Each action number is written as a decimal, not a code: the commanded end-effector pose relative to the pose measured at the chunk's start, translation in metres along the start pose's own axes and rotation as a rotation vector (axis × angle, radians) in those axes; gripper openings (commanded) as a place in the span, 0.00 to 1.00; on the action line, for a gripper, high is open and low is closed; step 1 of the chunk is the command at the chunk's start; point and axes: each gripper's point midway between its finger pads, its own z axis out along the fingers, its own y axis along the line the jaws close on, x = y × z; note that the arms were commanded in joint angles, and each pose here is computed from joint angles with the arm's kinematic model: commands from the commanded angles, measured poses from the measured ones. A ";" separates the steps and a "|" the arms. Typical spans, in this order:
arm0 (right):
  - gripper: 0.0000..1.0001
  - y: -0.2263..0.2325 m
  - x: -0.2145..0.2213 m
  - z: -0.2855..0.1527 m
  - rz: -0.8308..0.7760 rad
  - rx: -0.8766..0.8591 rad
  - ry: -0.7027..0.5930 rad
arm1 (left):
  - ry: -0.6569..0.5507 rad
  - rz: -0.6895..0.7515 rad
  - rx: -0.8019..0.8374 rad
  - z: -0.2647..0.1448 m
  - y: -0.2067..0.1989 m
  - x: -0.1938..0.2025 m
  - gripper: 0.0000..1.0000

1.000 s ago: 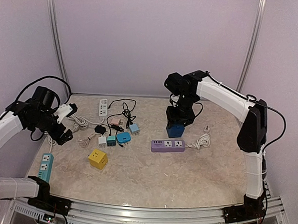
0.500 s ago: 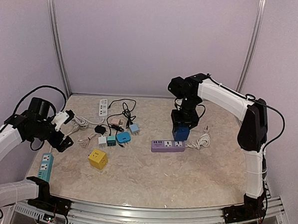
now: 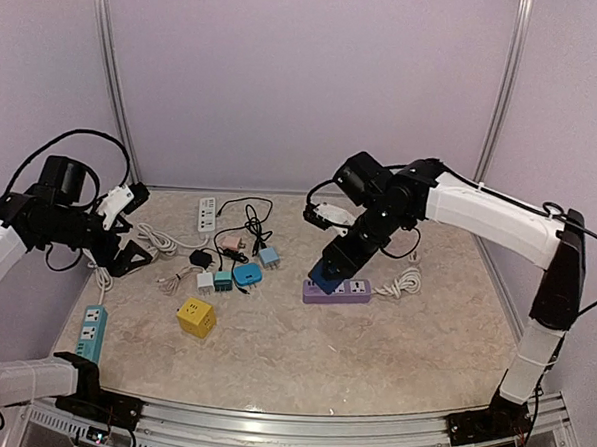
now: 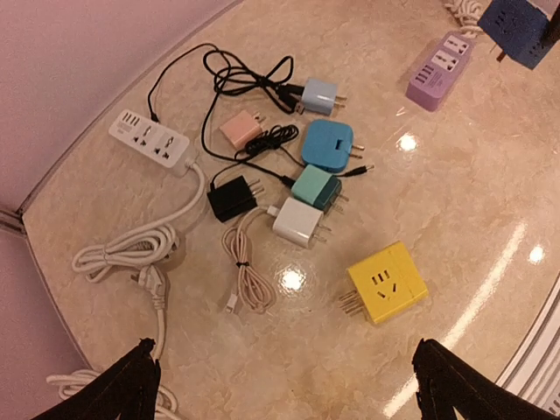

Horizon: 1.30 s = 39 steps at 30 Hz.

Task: Insert the plug
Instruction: Adjust the plug.

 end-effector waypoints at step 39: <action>0.00 0.206 -0.119 -0.158 -0.882 -0.208 -1.144 | -0.217 0.697 0.405 -0.067 -0.180 -0.158 0.68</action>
